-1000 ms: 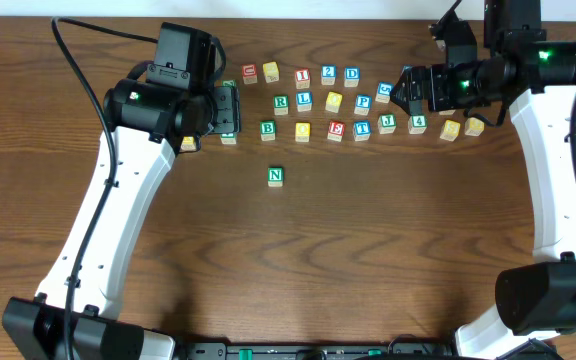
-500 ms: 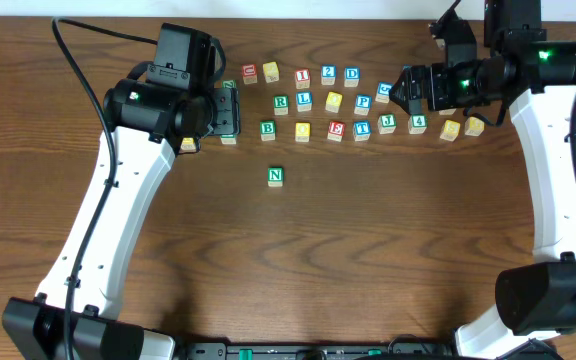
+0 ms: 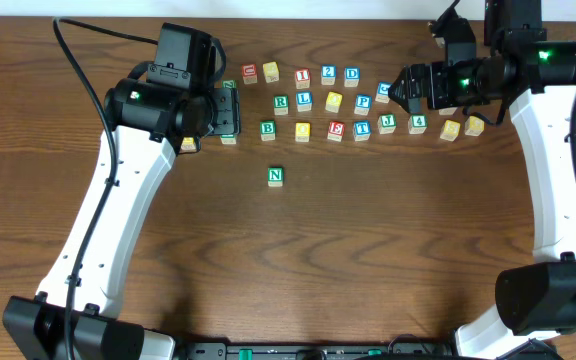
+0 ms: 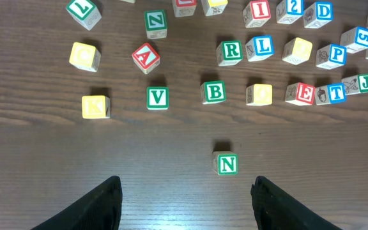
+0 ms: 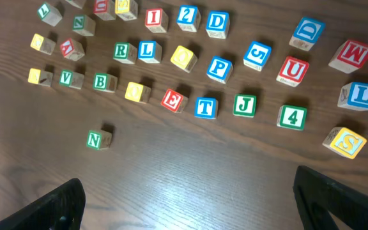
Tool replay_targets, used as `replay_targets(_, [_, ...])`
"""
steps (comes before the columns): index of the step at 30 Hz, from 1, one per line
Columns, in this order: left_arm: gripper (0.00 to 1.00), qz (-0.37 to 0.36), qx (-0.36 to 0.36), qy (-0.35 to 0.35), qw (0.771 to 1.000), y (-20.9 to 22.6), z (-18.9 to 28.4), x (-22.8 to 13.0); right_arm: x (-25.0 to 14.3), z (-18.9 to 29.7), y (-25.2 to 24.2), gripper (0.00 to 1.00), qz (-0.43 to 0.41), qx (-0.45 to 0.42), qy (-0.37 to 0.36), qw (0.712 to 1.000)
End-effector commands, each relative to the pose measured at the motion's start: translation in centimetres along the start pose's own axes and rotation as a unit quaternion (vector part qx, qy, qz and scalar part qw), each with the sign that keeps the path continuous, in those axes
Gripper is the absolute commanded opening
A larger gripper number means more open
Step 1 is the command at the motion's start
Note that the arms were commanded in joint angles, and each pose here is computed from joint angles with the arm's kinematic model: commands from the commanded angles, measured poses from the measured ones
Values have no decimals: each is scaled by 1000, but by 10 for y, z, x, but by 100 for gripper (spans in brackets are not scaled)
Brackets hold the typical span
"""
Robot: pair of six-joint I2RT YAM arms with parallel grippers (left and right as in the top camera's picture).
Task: Spell out NEURIPS
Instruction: 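Move the right gripper over the red U block at the back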
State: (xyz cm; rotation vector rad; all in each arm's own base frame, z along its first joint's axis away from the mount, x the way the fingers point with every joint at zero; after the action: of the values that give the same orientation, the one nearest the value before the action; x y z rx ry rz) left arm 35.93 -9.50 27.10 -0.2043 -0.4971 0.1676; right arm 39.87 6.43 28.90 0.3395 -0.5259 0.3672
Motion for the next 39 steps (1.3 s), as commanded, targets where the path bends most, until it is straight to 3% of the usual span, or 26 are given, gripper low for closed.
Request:
replay_targets(1, [64,-11,3,-6,1000,1,0,5,6,4,7,99,11,8,-10,1000])
replay_targets(14, [65,-12,93,-50,994,22,2,16,6,0,4,99,-68,-49,-1,996])
replay_targets(21, [65,-12,90,-55,994,21,2,18,5,-6,10,97,-93,-136,8,986])
replay_targets(32, [65,-11,91,-52,994,22,1,17,5,-9,2,93,-140,-179,5,974])
replay_targets(39, [65,-12,95,-45,994,23,-4,14,8,-46,-21,89,-162,-208,14,965])
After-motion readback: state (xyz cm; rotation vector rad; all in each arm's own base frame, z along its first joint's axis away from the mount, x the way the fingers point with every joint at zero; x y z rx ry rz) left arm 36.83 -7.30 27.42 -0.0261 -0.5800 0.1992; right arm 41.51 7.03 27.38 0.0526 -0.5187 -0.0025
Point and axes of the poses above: each gripper's point midway between its finger pads, its own z axis back along the fingers, its own y axis along the line the jaws close on, x = y × z, the point moved 5 cm from there along z, back along the fingers, and after that the axes turned 9 degrees about z, right-handed, at the moved point
